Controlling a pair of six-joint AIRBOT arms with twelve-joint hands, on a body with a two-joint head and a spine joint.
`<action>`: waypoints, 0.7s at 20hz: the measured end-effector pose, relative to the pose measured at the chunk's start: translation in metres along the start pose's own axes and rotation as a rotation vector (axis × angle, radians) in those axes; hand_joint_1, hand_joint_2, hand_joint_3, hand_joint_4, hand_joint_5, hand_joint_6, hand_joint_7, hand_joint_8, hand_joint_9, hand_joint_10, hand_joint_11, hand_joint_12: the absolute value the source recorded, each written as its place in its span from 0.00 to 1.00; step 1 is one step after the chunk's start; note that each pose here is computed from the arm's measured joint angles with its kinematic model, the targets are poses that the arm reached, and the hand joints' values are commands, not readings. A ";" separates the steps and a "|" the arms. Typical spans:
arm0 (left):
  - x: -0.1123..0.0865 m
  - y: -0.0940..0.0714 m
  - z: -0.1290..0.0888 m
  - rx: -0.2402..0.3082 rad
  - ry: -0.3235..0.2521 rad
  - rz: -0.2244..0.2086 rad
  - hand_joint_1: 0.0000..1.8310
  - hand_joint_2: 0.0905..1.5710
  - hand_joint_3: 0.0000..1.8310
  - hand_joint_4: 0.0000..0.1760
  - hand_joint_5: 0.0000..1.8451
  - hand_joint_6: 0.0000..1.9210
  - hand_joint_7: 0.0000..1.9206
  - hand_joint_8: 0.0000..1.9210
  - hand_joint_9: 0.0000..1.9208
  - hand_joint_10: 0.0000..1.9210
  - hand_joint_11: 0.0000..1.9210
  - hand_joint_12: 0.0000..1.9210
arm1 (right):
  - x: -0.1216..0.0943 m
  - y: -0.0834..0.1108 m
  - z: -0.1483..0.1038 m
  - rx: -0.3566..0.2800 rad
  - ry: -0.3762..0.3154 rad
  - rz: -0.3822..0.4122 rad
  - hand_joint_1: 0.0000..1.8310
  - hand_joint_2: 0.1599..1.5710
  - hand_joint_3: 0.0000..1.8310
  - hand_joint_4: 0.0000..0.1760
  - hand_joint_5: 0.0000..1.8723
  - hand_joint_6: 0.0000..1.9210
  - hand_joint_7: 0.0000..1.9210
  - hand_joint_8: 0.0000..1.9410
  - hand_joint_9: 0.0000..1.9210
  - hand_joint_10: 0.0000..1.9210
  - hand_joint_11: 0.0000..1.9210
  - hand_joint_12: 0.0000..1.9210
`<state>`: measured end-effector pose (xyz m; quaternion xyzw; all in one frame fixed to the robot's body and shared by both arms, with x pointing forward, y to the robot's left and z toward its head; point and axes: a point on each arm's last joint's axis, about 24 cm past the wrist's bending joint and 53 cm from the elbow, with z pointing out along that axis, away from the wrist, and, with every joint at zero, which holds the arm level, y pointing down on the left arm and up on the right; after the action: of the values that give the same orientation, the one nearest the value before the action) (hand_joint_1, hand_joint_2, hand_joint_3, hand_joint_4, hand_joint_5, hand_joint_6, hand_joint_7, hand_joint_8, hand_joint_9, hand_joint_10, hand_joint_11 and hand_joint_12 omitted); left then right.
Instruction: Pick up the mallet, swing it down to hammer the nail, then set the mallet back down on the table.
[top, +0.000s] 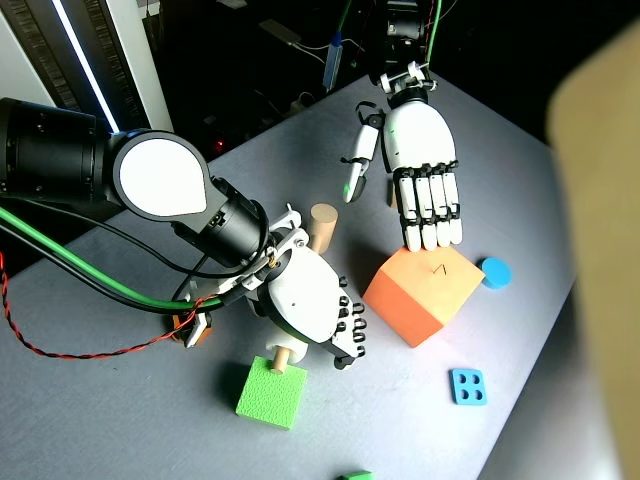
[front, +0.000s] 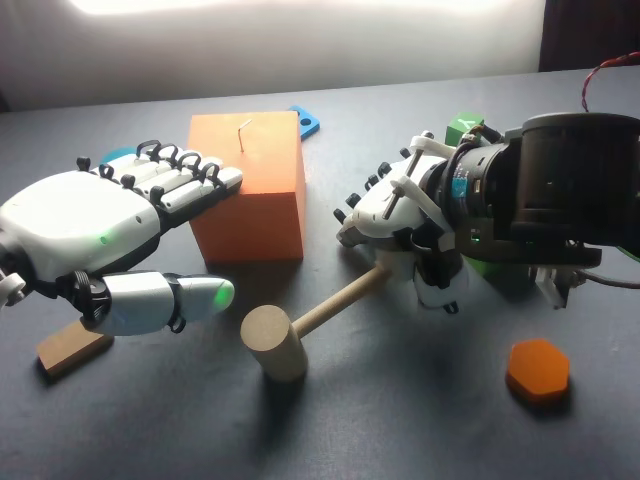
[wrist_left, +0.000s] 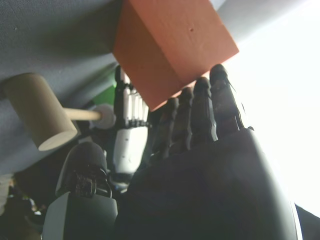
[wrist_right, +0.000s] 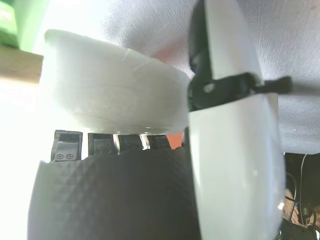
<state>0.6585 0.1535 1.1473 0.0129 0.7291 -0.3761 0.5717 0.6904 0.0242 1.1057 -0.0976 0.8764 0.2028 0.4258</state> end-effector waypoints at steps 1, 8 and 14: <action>0.000 0.000 0.000 0.000 0.000 0.000 0.00 0.81 0.00 0.00 0.01 0.00 0.03 0.00 0.01 0.00 0.01 0.01 | 0.000 0.000 0.000 0.000 0.000 0.001 0.67 0.60 0.01 0.00 0.16 0.01 0.19 0.01 0.19 0.01 0.00 0.50; -0.001 0.001 0.000 -0.001 -0.002 0.002 0.00 0.81 0.00 0.00 0.02 0.00 0.03 0.00 0.02 0.01 0.01 0.01 | -0.006 0.007 0.000 -0.030 -0.025 -0.021 0.59 0.72 0.00 0.00 0.45 0.62 0.35 0.70 0.29 0.78 0.17 0.93; -0.001 0.001 0.000 -0.001 -0.002 0.002 0.00 0.81 0.00 0.00 0.01 0.00 0.03 0.00 0.02 0.00 0.00 0.01 | 0.009 -0.010 0.000 0.017 0.017 0.007 0.24 0.90 0.01 0.00 0.31 1.00 0.36 1.00 0.35 1.00 0.40 1.00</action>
<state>0.6594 0.1546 1.1478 0.0130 0.7287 -0.3750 0.5729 0.6887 0.0152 1.0960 -0.0925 0.8821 0.1961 0.4183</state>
